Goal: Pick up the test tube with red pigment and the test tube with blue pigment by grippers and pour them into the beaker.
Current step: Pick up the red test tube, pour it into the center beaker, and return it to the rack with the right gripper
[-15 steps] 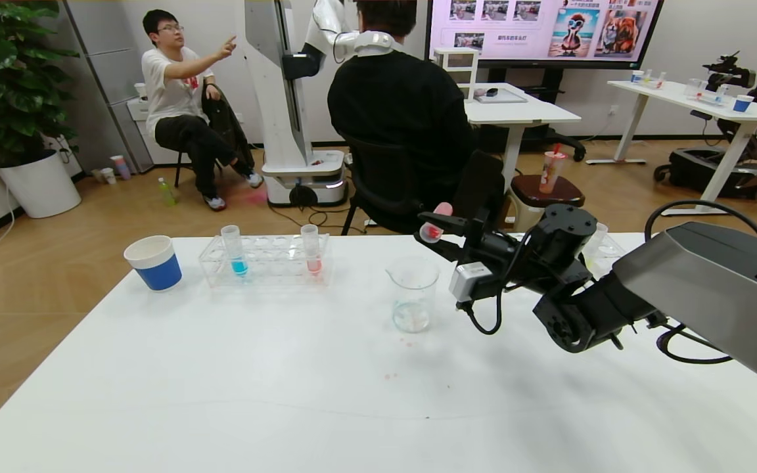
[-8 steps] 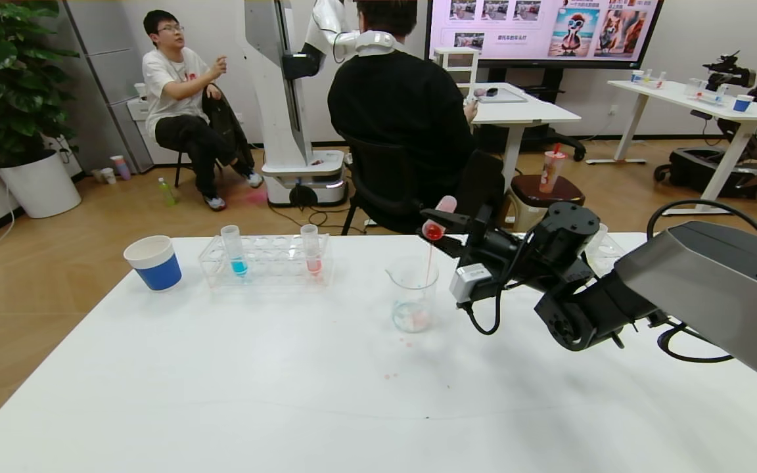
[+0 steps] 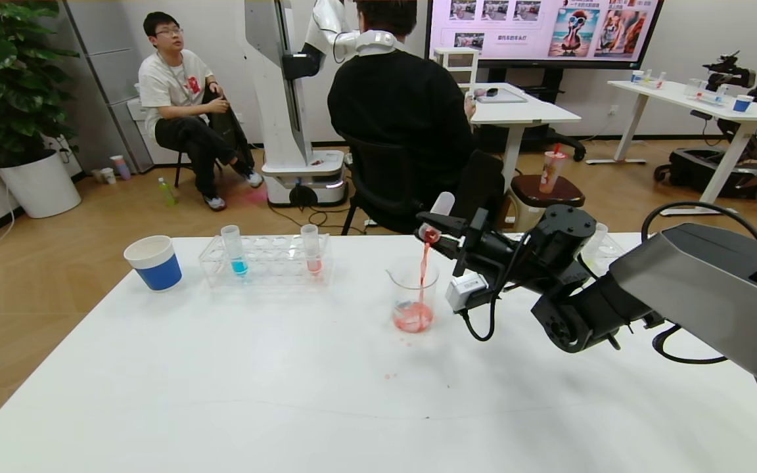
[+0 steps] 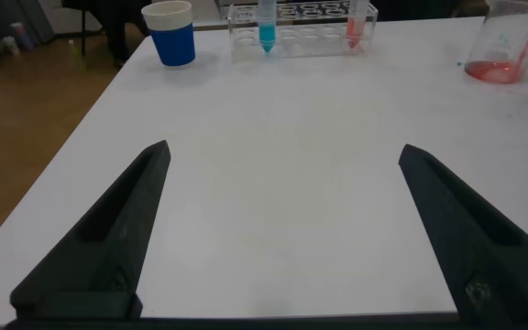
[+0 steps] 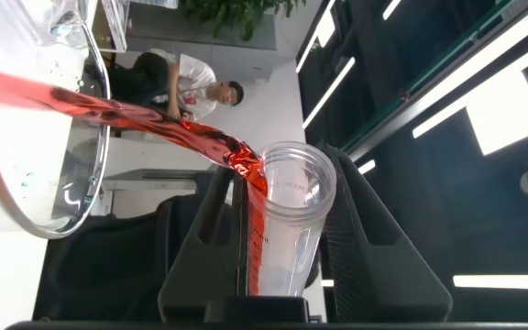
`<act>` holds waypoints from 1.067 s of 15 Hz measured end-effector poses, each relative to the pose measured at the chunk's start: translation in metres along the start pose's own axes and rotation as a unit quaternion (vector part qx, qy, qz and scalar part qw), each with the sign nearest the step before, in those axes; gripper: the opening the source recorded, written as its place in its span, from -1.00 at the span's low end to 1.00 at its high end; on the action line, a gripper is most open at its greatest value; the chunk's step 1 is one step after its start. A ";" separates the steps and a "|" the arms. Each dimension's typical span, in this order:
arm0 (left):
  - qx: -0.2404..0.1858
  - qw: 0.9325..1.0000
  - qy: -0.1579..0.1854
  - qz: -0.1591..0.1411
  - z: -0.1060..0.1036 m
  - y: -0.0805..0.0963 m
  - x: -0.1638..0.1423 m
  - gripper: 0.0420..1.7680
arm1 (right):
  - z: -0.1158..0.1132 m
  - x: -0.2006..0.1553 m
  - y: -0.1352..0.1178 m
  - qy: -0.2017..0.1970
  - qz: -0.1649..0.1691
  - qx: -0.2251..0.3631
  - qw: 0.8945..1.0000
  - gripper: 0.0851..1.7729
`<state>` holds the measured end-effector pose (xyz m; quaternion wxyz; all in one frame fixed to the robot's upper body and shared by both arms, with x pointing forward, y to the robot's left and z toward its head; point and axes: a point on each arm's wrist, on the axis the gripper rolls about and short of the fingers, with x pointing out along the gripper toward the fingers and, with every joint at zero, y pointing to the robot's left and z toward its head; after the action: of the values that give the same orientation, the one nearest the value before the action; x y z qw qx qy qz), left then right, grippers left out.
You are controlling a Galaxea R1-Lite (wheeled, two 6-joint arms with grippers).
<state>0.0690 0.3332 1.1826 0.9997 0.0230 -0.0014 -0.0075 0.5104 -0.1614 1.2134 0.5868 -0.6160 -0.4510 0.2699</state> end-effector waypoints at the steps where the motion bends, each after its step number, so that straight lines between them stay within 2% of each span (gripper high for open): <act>1: 0.000 1.000 0.000 0.000 0.000 0.000 0.000 0.97 | 0.000 0.000 0.002 -0.001 0.001 -0.008 1.000 -0.50; 8: 0.000 1.000 0.000 0.000 0.000 0.000 0.000 0.97 | 0.003 0.002 0.006 -0.007 0.003 -0.073 0.997 -0.50; 12: 0.000 1.000 0.000 0.000 0.000 0.000 0.000 0.97 | 0.003 0.004 0.003 -0.011 0.000 -0.071 0.997 -0.50; 14: 0.000 1.000 0.000 0.000 0.000 0.000 0.000 0.97 | 0.003 0.007 -0.001 -0.012 -0.005 -0.035 0.999 -0.50; 16: 0.000 1.000 0.000 0.000 0.000 0.000 0.000 0.97 | 0.002 0.010 -0.007 -0.006 -0.016 0.043 0.999 -0.50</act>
<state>0.0690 0.3332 1.1826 0.9997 0.0230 -0.0014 -0.0075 0.5115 -0.1525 1.2222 0.6143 -0.5811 -0.4524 0.2834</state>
